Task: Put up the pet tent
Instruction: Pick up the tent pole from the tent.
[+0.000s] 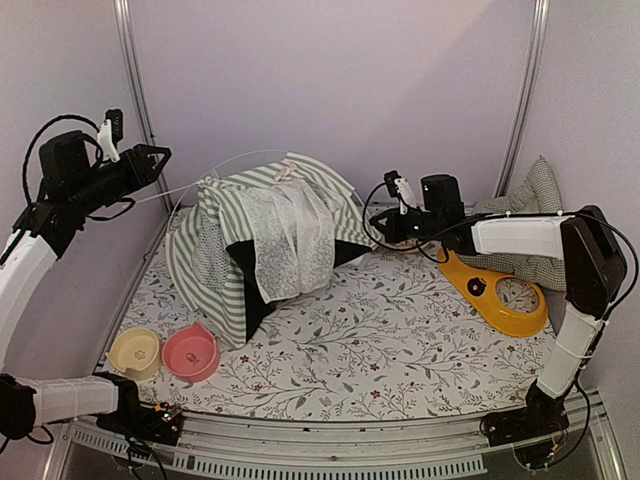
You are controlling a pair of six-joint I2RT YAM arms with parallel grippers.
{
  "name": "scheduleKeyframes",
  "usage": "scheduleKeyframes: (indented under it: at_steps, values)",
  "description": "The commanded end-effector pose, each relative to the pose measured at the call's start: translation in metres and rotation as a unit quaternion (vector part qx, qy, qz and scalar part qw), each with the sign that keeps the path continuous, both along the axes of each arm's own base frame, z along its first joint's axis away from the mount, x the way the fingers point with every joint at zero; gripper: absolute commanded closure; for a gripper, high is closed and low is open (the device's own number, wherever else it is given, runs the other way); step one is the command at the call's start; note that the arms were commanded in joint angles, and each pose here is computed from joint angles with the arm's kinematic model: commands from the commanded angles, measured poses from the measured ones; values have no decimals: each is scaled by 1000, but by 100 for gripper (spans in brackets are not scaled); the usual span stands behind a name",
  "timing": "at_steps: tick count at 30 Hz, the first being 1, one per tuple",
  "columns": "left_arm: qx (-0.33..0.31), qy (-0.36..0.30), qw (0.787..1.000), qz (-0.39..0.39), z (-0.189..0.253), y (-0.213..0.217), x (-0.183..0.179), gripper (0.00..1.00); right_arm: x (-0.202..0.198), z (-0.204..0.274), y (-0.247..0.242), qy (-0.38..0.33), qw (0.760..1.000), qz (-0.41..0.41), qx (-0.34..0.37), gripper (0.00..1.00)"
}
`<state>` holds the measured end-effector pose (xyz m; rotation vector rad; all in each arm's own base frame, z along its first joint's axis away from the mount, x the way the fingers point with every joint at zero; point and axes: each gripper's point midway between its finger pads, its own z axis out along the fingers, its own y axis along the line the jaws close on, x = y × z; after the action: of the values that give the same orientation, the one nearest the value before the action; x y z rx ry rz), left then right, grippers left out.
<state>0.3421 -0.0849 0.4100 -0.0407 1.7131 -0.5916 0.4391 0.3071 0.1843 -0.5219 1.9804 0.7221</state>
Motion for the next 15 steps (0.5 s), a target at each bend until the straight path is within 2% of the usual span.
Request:
scheduleKeyframes:
  at_steps: [1, 6, 11, 15]
  values:
    - [9, 0, 1000, -22, -6, 3, -4, 49, 22, -35, -60, 39, 995, -75, -59, 100]
    - [3, 9, 992, -123, -7, -28, -13, 59, 26, -32, -59, 36, 995, -75, -58, 100]
    - [14, 26, 981, -191, -7, -45, -33, 50, 28, -36, -66, 34, 993, -90, -75, 100]
    - [25, 49, 978, -203, -4, -47, -47, 49, 31, -38, -74, 28, 990, -105, -93, 100]
